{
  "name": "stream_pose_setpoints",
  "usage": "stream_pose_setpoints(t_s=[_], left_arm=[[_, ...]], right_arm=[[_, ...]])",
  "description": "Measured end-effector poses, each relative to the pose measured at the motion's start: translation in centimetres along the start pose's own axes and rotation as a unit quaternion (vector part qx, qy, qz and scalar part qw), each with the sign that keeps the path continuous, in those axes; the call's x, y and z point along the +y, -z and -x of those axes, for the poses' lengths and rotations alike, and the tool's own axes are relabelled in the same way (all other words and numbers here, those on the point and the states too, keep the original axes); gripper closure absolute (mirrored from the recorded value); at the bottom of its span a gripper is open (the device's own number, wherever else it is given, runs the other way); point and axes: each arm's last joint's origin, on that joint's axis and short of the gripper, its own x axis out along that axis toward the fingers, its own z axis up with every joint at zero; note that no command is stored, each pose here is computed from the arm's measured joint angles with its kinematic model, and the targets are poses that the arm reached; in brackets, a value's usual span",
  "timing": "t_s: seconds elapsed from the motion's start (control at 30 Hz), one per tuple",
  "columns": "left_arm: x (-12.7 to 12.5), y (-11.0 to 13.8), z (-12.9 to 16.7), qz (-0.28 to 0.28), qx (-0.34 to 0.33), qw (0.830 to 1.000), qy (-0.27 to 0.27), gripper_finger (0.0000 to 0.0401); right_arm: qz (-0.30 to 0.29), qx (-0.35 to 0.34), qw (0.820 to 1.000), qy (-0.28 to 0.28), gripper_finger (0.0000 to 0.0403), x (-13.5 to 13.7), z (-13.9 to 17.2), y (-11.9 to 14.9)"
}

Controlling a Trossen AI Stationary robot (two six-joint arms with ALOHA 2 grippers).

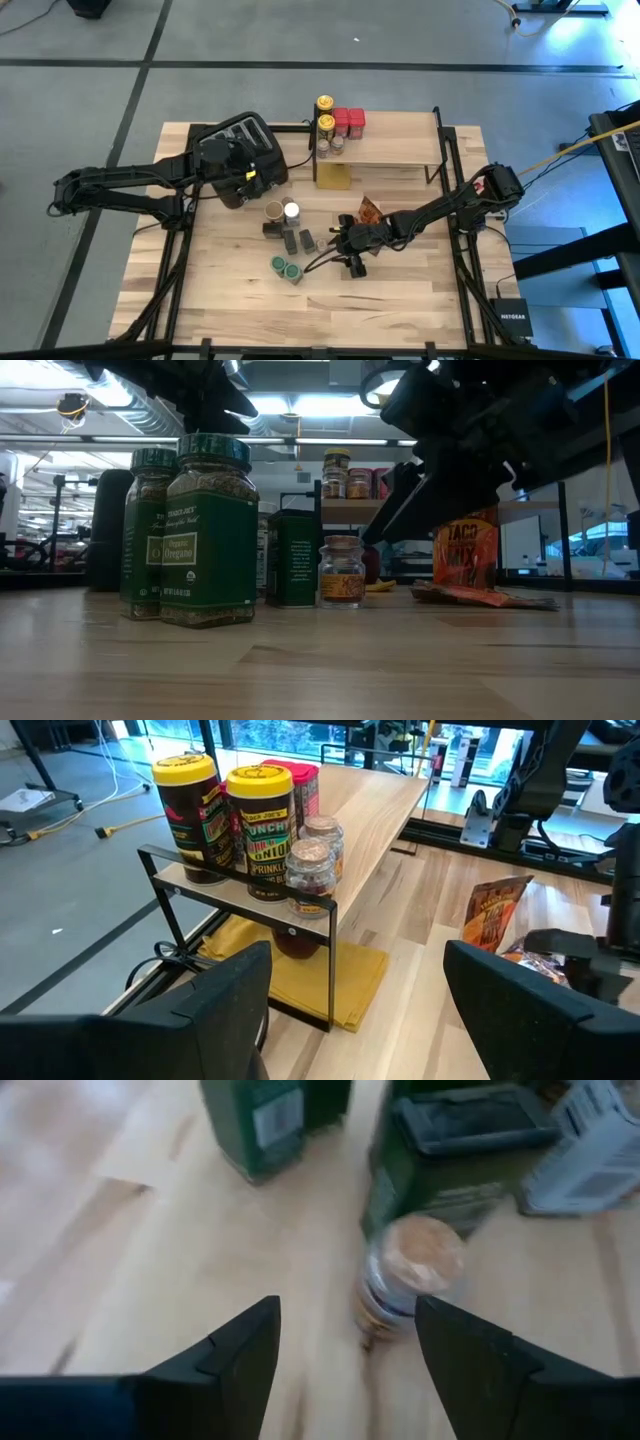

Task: Shelf spices
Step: Put the brown seasoning bottle on the shelf

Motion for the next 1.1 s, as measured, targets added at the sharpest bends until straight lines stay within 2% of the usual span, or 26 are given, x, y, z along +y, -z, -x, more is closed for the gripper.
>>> stream_pose_setpoints(t_s=[0.17, 0.3, 0.43, 0.7, 0.83, 0.93, 1.0, 1.1], left_arm=[[0.0, 0.0, 0.0, 0.000, -0.001, 1.000, 0.000, 0.0111], [0.0, 0.0, 0.0, 0.000, 0.000, 1.000, 0.000, 0.0111], [0.0, 0.0, 0.0, 0.000, 0.000, 1.000, 0.000, 0.0111], [0.0, 0.0, 0.0, -0.006, 0.001, 1.000, 0.000, 0.0111], [0.0, 0.0, 0.0, -0.005, 0.000, 1.000, 0.000, 0.0111], [0.0, 0.0, 0.0, -0.005, 0.001, 1.000, 0.000, 0.0111], [0.0, 0.0, 0.0, -0.005, 0.001, 1.000, 0.000, 0.0111], [0.0, 0.0, 0.0, -0.005, 0.001, 1.000, 0.000, 0.0111]], right_arm=[[0.003, 0.023, 0.999, 0.045, 0.0166, -0.2, -0.2, 0.6], [0.018, -0.001, 0.997, 0.076, 0.0166, -0.6, -0.3, 0.1], [0.011, -0.036, 0.998, 0.044, 0.0166, -1.0, -0.9, -0.3], [-0.010, 0.006, 0.999, 0.043, 0.0166, -0.9, -1.2, 0.7], [-0.029, -0.004, 1.000, 0.004, 0.0166, -0.7, -1.2, 0.5], [-0.042, -0.014, 0.998, -0.053, 0.0166, -0.3, -1.2, 0.3], [-0.040, -0.014, 0.996, -0.083, 0.0166, 0.1, -1.2, 0.2], [-0.026, -0.021, 0.995, -0.097, 0.0166, 0.5, -1.1, 0.1]])
